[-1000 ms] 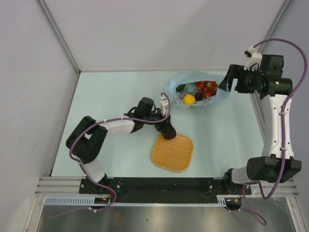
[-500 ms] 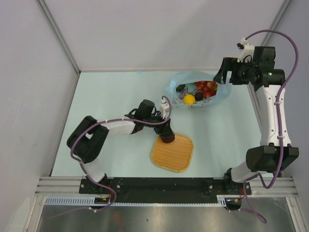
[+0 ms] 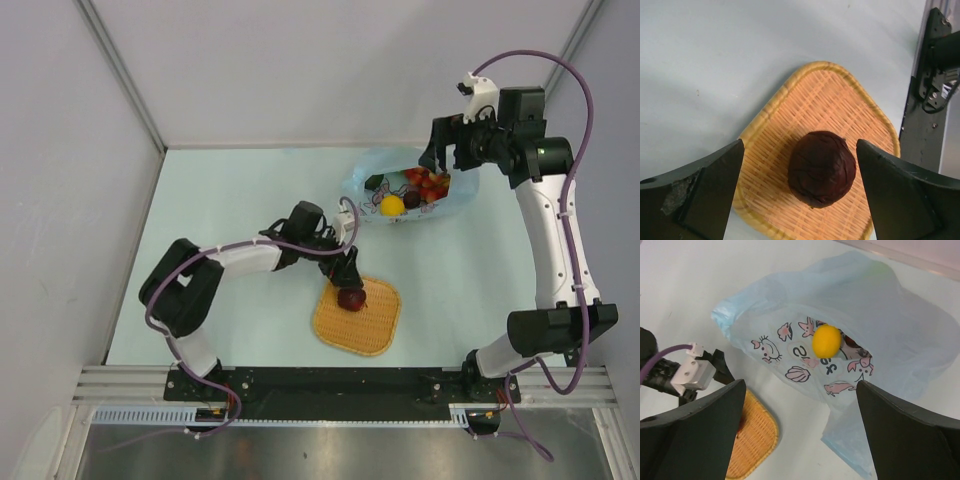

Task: Take the fake fruits out of the plastic bag
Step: Adjust the fake fruit on the plate, then adjust the plastic bag at the center of the board.

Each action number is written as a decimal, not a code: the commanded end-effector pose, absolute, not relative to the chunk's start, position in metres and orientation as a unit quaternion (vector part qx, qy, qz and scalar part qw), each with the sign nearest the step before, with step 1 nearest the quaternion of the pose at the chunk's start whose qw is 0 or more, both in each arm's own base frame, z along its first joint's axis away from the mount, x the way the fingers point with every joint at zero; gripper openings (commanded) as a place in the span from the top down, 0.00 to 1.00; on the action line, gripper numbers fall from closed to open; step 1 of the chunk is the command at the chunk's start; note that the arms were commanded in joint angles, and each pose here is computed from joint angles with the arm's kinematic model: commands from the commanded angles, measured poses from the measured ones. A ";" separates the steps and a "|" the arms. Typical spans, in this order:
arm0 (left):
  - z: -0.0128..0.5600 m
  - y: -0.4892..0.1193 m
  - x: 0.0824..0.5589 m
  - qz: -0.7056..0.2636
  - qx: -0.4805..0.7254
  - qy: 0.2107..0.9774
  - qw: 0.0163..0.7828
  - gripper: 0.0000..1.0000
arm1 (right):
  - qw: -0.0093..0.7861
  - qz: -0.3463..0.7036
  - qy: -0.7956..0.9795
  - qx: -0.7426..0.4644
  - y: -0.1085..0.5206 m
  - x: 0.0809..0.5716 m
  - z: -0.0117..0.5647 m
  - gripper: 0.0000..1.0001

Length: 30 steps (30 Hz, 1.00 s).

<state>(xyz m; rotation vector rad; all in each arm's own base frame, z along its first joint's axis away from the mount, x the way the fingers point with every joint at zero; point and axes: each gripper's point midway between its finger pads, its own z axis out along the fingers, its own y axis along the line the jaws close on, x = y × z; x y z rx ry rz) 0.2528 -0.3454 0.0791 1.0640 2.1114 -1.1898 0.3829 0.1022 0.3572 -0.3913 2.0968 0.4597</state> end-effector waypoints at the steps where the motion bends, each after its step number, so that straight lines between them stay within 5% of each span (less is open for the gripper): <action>1: 0.166 -0.342 0.256 -0.453 0.442 0.712 0.306 0.02 | 0.502 0.162 0.825 -0.200 0.115 0.388 0.383 0.03; 9: 0.236 -0.313 0.338 -0.314 0.353 0.740 0.479 0.08 | 0.515 0.155 0.816 -0.211 0.127 0.397 0.387 0.03; 19: 0.248 -0.336 0.424 -0.271 0.255 0.787 0.492 0.13 | 0.518 0.143 0.807 -0.244 0.146 0.392 0.387 0.09; 22: 0.254 -0.343 0.426 -0.282 0.267 0.777 0.496 0.33 | 0.491 0.146 0.814 -0.273 0.161 0.383 0.366 0.25; 26: 0.262 -0.347 0.413 -0.310 0.266 0.772 0.486 0.96 | 0.438 0.137 0.838 -0.296 0.173 0.380 0.317 0.65; 30: 0.278 -0.347 0.394 -0.348 0.255 0.766 0.477 1.00 | 0.384 0.106 0.881 -0.256 0.167 0.393 0.252 0.74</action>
